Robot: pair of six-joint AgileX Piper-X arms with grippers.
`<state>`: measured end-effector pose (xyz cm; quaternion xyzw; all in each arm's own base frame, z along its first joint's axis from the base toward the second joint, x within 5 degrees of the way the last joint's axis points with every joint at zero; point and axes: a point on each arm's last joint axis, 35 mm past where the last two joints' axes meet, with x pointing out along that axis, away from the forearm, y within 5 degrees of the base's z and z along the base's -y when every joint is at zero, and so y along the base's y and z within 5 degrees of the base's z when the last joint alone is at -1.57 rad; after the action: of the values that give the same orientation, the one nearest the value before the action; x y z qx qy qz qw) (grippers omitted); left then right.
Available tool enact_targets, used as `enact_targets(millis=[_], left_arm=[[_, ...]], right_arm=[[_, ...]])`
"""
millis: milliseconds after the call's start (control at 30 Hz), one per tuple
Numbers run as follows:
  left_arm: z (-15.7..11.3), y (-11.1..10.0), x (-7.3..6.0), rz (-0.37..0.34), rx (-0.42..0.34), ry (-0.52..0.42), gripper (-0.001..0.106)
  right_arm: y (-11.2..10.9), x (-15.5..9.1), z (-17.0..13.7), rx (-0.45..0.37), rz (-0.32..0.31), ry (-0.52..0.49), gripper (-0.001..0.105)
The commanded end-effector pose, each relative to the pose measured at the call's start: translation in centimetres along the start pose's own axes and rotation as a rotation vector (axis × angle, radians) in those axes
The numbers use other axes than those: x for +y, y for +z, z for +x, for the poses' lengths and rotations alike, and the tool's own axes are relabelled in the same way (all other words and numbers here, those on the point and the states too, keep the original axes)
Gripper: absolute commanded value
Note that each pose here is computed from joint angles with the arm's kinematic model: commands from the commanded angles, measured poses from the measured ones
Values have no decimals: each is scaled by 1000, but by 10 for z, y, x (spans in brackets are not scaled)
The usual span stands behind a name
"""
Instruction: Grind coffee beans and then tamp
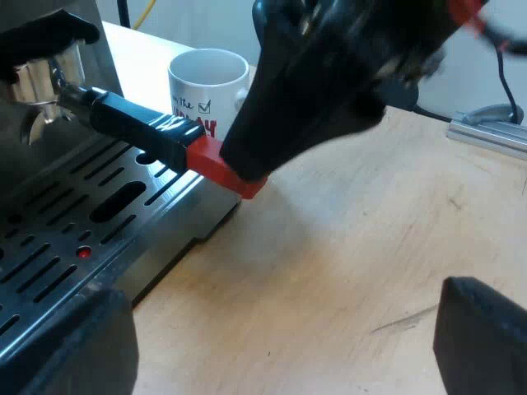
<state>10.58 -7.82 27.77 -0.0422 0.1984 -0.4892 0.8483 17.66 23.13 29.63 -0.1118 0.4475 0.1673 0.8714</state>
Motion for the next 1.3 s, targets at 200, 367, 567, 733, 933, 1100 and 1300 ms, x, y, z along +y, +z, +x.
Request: enact_targets(millis=[200, 367, 567, 733, 933, 1100, 1300], left_arm=[[1, 1, -1, 2, -2, -19, 82], [1, 1, -1, 2, -2, -19, 82], [1, 1, -1, 2, -2, -19, 82], [1, 1, -1, 2, -2, -19, 82], [1, 1, -1, 2, -2, -19, 82], [1, 1, -1, 2, -2, -19, 82], [1, 1, -1, 2, -2, -19, 82]], right_arm=[[6, -11, 10, 24, 41, -37, 55], [8, -14, 18, 37, 56, -42, 55], [8, -7, 37, 53, 51, -45, 55], [9, -2, 51, 55, 50, -46, 55], [7, 0, 62, 77, 42, -56, 55], [9, -4, 64, 74, 57, -64, 55], [10, -8, 65, 81, 70, -58, 55]])
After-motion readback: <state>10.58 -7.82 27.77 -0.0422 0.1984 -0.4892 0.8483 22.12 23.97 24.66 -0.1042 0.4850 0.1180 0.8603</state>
